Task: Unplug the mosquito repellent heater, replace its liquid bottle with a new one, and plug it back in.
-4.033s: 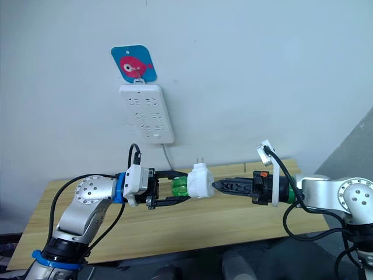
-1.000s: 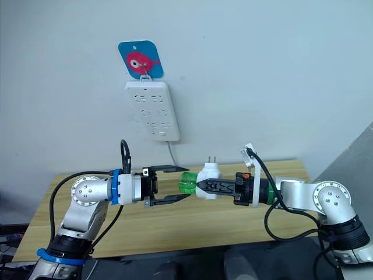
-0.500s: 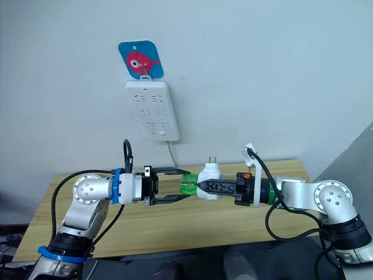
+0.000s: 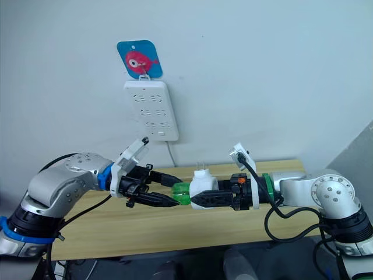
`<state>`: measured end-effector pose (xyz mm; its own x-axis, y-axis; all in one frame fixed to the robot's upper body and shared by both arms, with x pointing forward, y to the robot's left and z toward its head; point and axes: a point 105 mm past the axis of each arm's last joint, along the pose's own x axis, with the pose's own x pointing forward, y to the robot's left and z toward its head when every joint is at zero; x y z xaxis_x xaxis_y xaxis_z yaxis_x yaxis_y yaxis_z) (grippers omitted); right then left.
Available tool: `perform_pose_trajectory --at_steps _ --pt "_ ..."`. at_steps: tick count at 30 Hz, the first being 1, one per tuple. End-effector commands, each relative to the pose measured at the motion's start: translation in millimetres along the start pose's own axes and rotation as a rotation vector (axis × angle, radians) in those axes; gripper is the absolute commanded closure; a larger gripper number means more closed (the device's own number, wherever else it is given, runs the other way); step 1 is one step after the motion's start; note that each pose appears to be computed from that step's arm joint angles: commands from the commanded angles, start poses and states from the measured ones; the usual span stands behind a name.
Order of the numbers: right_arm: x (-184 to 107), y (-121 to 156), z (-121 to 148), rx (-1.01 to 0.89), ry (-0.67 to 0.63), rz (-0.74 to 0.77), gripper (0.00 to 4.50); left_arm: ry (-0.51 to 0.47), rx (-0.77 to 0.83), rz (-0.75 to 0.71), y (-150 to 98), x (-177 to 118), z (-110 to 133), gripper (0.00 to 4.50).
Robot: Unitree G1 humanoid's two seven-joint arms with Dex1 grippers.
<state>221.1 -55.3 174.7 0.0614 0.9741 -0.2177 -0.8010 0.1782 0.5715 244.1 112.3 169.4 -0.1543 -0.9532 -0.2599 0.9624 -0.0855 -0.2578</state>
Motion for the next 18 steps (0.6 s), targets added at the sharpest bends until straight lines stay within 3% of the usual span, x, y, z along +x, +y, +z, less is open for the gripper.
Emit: perform_pose_trajectory --at_steps 1,5,14,16,18 --pt "-2 13 2 -0.06 0.013 0.065 1.48 0.026 -0.063 0.019 2 -8 -3 2.25" --pt "-1 15 5 -0.077 0.002 0.079 1.48 -0.022 -0.07 0.002 2 -6 7 2.25" --pt "-1 15 5 -0.08 0.002 0.081 1.48 -0.022 -0.076 0.002 2 -6 8 2.25" --pt "-7 8 6 -0.003 -0.038 0.064 1.48 -0.021 0.176 0.165 7 -15 12 2.25" --pt "-10 4 7 0.041 -0.064 0.054 1.48 -0.034 0.296 0.226 4 -19 14 2.25"
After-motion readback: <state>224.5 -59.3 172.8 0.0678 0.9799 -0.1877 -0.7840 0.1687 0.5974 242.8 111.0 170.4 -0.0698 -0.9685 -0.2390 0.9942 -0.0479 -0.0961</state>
